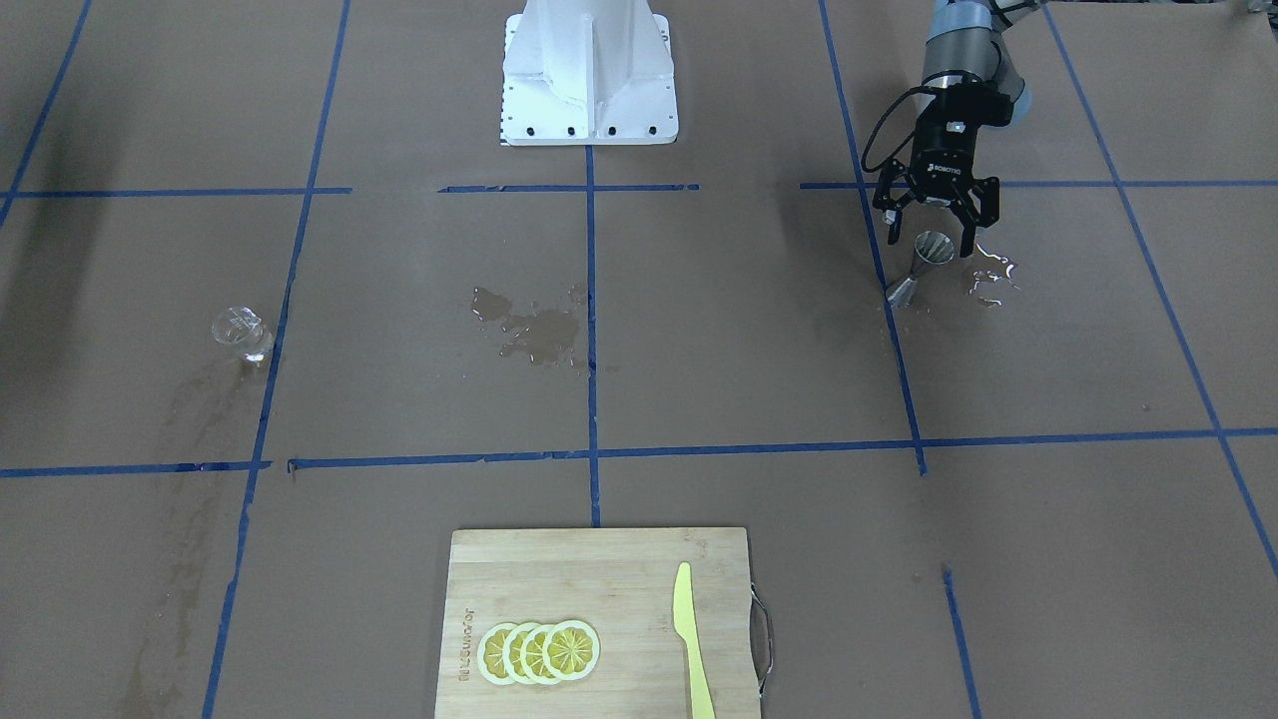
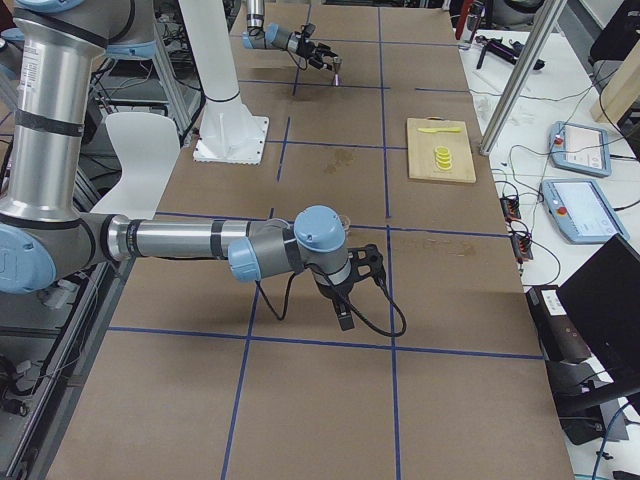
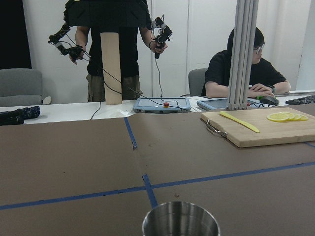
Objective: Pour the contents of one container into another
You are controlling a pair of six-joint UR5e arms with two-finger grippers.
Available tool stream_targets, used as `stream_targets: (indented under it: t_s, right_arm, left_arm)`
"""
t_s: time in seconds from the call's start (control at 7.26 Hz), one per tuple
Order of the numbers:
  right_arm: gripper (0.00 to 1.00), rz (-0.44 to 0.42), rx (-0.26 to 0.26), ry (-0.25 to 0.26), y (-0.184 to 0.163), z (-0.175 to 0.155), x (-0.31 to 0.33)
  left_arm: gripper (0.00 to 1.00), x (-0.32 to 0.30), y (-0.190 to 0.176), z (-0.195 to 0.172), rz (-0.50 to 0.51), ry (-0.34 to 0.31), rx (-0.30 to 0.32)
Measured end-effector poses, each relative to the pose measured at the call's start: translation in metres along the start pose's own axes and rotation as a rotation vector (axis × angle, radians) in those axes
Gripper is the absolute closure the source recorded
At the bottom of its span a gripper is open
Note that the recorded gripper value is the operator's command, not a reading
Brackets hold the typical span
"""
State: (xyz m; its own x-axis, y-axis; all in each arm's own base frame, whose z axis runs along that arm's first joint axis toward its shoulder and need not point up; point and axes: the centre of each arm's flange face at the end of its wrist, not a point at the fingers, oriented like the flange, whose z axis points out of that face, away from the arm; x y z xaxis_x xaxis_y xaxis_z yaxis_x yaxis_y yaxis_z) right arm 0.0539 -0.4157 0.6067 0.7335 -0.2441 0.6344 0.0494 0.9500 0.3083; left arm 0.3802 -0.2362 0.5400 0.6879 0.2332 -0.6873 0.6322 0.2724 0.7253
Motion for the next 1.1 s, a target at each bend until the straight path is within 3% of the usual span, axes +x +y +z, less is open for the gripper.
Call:
stream_targets:
  t_s: [0.69,1.1]
  right_arm:
    - [0.00,-0.003,0.003,0.000,-0.002,-0.001,-0.001]
    - [0.00,-0.004,0.004,0.000,-0.002,-0.001,-0.001]
  left_arm:
    - [0.00,0.004,0.022,0.004,0.018,0.066,-0.086]
    - [0.00,-0.007,0.012,0.012,-0.006,0.053,-0.067]
